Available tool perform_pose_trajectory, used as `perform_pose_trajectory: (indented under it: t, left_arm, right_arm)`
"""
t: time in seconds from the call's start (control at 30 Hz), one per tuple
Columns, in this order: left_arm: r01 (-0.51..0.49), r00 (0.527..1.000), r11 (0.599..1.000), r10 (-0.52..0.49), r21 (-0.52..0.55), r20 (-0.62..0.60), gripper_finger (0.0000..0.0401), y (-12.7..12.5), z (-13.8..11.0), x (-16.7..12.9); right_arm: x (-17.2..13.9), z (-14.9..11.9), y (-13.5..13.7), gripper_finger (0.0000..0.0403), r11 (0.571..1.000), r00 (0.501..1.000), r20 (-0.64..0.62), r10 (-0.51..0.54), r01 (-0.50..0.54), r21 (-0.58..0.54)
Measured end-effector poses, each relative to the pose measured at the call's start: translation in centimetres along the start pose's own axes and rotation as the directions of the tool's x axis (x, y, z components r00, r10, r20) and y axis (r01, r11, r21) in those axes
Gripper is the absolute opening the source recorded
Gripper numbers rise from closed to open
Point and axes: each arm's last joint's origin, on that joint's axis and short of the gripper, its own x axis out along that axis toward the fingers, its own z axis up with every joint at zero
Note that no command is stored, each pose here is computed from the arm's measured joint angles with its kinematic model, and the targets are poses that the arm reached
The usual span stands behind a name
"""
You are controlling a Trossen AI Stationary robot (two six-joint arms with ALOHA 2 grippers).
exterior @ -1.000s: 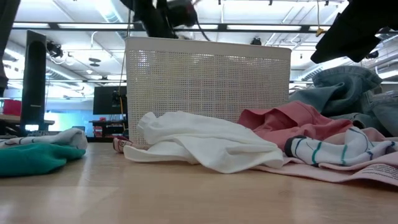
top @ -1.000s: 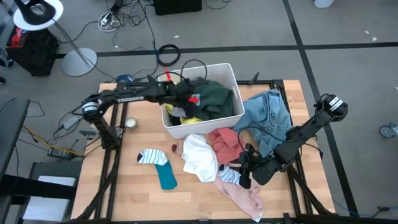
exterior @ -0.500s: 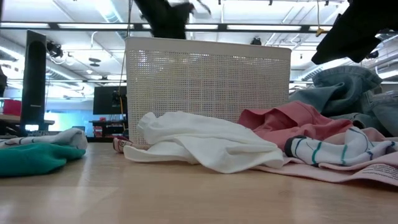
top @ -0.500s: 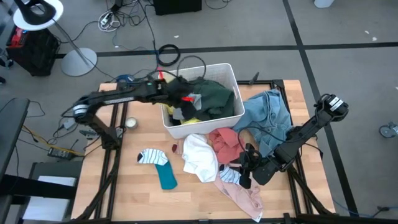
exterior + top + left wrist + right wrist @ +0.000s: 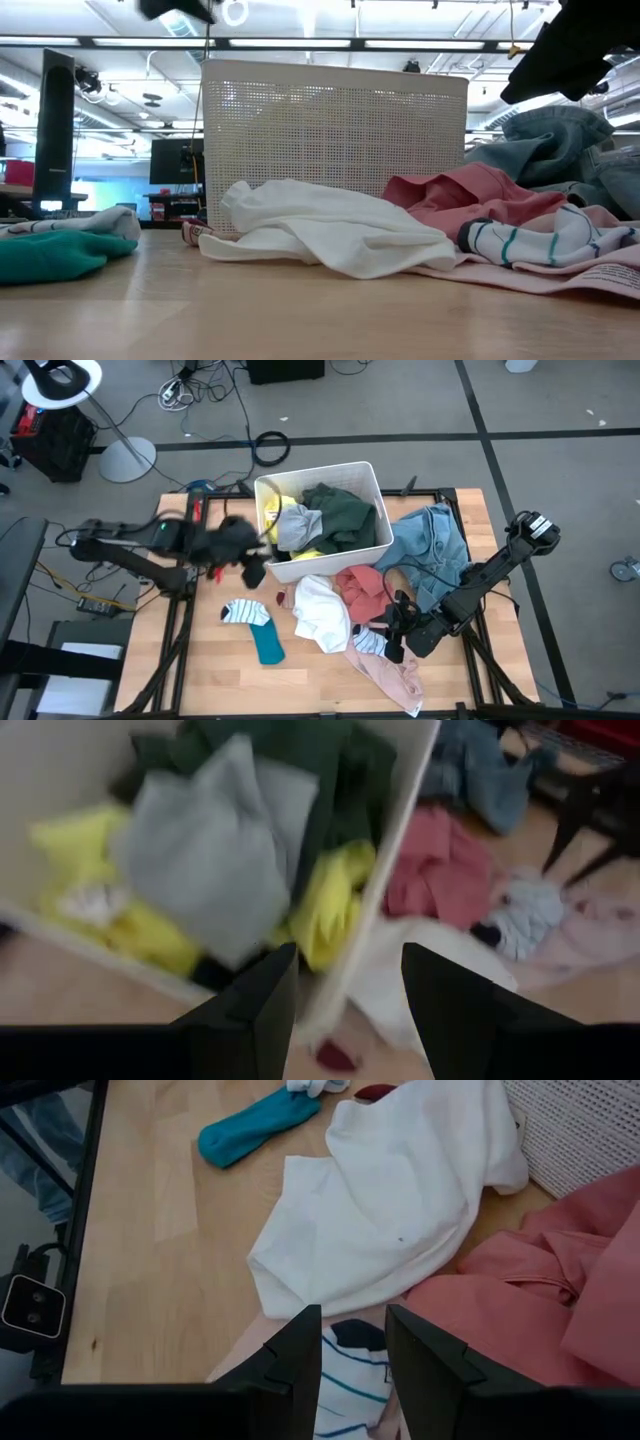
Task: Sort clothes
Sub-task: Put the left white striped sock into the white bin
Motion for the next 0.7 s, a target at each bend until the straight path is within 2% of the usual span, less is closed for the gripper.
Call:
perform_pose_trajectory:
  t: [0.23, 0.37, 0.7]
  left_arm:
    - [-0.006, 0.996, 0.994, -0.003, -0.105, -0.092, 0.0186, -0.2, -7.6, 0.5]
    - [-0.059, 0.983, 0.984, 0.027, -0.171, -0.183, 0.0175, 0.1, -11.7, 1.7]
    - [-0.197, 0.941, 0.934, 0.094, -0.300, -0.324, 0.0154, 1.5, -18.7, 3.7]
  right_arm:
    - [0.0, 0.0, 0.0, 0.0114, 1.000, 1.000, 0.003, 0.003, -0.003, 0.004]
    - [0.0, 0.0, 0.0, 0.0114, 1.000, 1.000, 0.003, 0.003, -0.003, 0.004]
    - [0.0, 0.0, 0.0, 0.0113, 1.000, 1.000, 0.003, 0.003, -0.003, 0.005]
